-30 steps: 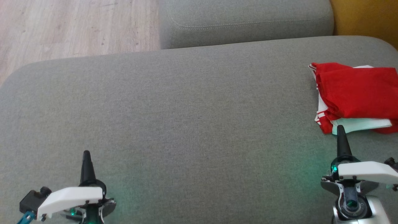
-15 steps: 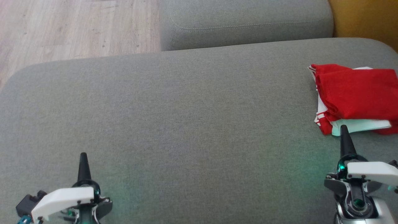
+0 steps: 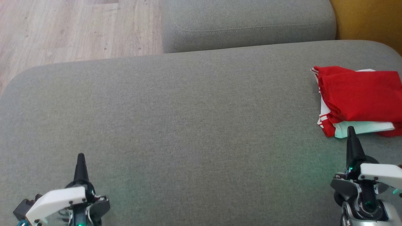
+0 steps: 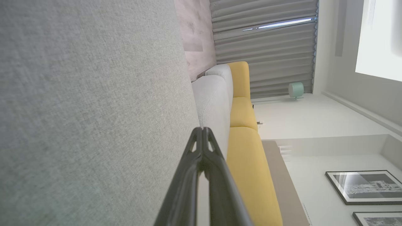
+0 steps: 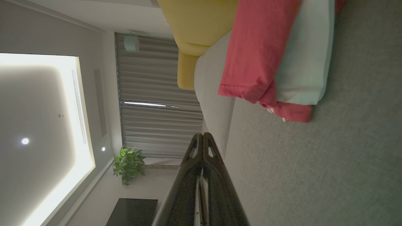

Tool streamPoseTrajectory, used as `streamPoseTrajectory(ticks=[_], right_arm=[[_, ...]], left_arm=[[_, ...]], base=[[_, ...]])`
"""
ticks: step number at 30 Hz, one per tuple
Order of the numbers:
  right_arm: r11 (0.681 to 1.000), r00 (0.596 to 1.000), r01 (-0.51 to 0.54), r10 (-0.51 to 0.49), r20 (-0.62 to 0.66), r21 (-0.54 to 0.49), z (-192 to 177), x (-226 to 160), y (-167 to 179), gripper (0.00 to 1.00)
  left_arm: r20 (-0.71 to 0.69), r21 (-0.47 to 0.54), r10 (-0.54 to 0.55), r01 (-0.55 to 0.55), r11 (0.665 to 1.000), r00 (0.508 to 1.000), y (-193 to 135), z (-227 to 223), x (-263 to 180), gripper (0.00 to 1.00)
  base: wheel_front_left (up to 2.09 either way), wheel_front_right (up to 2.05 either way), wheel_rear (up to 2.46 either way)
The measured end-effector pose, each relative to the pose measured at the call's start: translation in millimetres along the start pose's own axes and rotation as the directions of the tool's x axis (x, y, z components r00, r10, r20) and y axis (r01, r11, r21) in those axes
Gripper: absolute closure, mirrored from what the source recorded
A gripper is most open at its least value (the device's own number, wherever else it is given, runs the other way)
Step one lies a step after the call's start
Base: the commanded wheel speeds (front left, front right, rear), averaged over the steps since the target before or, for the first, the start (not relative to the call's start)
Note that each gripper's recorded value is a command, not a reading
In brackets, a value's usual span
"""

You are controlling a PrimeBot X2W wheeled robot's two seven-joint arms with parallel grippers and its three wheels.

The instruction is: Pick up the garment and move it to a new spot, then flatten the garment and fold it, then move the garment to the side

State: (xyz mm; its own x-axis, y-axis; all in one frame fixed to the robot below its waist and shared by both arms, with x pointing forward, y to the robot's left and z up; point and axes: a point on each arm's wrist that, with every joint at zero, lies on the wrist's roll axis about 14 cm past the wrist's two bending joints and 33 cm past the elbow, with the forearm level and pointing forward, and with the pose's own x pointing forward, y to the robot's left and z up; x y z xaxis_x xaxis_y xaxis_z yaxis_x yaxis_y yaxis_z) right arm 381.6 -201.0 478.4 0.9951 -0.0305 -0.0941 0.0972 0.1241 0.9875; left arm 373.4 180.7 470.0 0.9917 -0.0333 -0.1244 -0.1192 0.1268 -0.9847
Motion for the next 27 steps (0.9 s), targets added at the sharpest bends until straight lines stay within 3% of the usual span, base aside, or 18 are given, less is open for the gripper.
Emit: streamPoseTrajectory(ticks=[13,27], right_arm=[[0.991,1.000,-0.029,0.030,-0.005,0.132,2.6,-0.6,7.6,1.00],[0.990,0.999,-0.032,0.032,-0.002,0.137,4.0,-0.6,8.2,1.00]], left_arm=[[0.011,-0.124,-0.031,0.032,0.992,0.999,-6.6,7.6,0.0,1.00],[0.013,-0.130,-0.031,0.032,0.991,0.999,-6.5,8.1,0.0,1.00]], base=[[0.00,0.00,0.00],[0.00,0.00,0.00]])
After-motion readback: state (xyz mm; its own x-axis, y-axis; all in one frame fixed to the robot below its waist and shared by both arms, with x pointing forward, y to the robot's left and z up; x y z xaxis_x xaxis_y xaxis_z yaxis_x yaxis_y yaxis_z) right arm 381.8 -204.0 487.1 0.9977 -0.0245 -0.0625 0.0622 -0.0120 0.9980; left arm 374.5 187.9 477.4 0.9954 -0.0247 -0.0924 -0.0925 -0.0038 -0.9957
